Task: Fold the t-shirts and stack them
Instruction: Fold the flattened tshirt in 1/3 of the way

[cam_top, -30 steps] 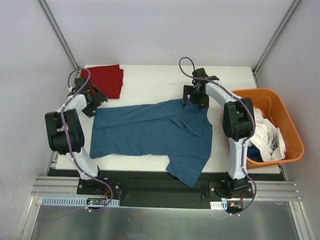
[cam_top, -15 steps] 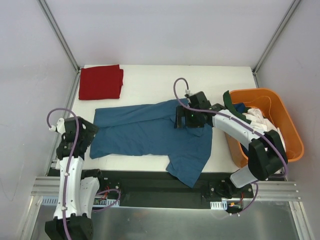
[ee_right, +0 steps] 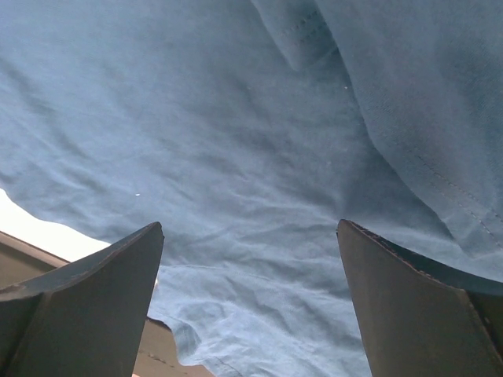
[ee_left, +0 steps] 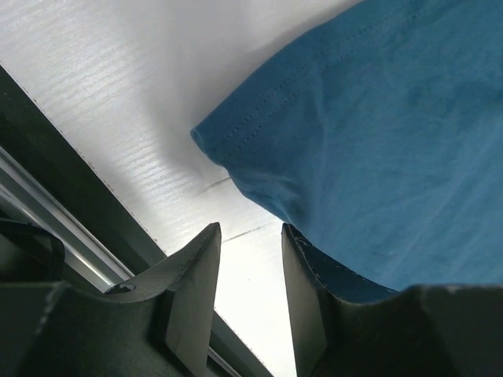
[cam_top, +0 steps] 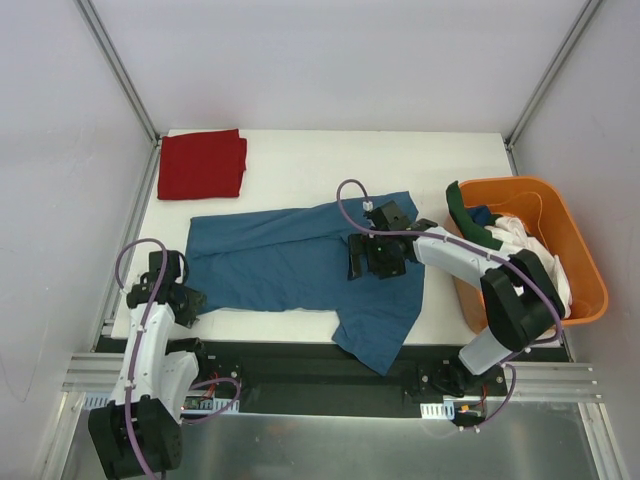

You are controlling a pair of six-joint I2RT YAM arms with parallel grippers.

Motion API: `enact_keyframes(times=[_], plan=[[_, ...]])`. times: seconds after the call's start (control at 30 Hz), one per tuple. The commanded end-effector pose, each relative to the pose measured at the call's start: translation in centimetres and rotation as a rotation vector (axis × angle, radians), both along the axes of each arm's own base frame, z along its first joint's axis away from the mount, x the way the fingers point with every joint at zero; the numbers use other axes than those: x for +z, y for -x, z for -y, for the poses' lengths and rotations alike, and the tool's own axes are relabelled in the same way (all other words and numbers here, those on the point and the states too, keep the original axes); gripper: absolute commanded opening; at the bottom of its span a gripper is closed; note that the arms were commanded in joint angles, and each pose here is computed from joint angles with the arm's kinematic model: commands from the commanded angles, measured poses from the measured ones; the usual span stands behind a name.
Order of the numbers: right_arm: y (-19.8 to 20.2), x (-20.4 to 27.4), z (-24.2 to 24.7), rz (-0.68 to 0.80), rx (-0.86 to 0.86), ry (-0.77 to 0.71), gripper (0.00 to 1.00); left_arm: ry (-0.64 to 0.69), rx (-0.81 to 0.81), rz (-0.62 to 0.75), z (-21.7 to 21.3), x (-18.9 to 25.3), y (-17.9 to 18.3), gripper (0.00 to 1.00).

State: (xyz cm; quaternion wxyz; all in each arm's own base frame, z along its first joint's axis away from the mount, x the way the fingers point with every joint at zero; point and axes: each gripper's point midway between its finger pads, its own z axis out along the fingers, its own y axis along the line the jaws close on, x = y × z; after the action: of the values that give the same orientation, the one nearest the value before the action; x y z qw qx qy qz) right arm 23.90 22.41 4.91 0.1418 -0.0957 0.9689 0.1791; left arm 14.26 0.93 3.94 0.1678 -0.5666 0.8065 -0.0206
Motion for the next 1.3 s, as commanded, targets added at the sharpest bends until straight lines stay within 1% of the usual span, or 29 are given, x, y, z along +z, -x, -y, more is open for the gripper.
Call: enact_keyframes(times=[0.0,0.13,0.23,0.27,0.33,0.43,0.47,0.57,0.77,0.93,1.07,1.13,1.2,1.27], plan=[[0.2,-0.7,0.5,-0.022,0.001,0.030,0.96,-0.029,0.052,-0.012,-0.9,-0.7,-0.2,0.35],[0.4,-1.5,1.2,-0.043,-0.017,0.055,0.96,-0.051,0.066,-0.064,-1.5,-1.6,-0.1,0.34],[0.5,-2.1,1.9,-0.058,-0.029,0.075,0.96,-0.060,0.066,-0.065,-1.7,-2.1,-0.5,0.36],[0.6,-2.3,2.0,-0.064,-0.029,0.079,0.97,-0.063,0.063,-0.045,-1.8,-2.1,-1.1,0.36],[0.6,-2.5,2.2,-0.070,-0.036,0.084,0.97,-0.070,0.061,-0.059,-2.0,-2.4,-1.1,0.36],[0.6,-2.7,2.5,-0.075,-0.048,0.097,0.96,-0.082,0.061,-0.074,-2.4,-2.7,-1.4,0.31],[0.5,-2.8,2.6,-0.076,-0.052,0.099,0.97,-0.087,0.061,-0.080,-2.5,-2.8,-1.5,0.28],[0.6,-3.1,2.9,-0.088,-0.060,0.110,0.97,-0.116,0.071,-0.097,-3.2,-2.8,-1.4,0.00],[0.9,-3.9,4.4,-0.128,-0.104,0.145,0.97,-0.168,0.108,-0.072,-4.5,-2.2,-1.1,0.00],[0.8,-4.3,5.8,-0.163,-0.158,0.137,0.97,-0.200,0.139,-0.026,-5.9,-0.9,-1.2,0.00],[0.6,-3.9,5.2,-0.156,-0.107,0.105,0.97,-0.153,0.113,-0.005,-5.0,-0.8,-1.7,0.00],[0.5,-3.1,4.3,-0.149,-0.066,0.055,0.98,-0.118,0.092,-0.006,-4.4,-1.1,-1.7,0.00],[0.6,-1.9,3.3,-0.117,0.002,0.021,0.98,-0.095,0.082,-0.003,-3.9,-1.3,-1.7,0.00],[0.9,-0.8,2.9,-0.080,0.055,0.018,0.98,-0.058,0.068,0.018,-3.1,-1.5,-1.8,0.00]])
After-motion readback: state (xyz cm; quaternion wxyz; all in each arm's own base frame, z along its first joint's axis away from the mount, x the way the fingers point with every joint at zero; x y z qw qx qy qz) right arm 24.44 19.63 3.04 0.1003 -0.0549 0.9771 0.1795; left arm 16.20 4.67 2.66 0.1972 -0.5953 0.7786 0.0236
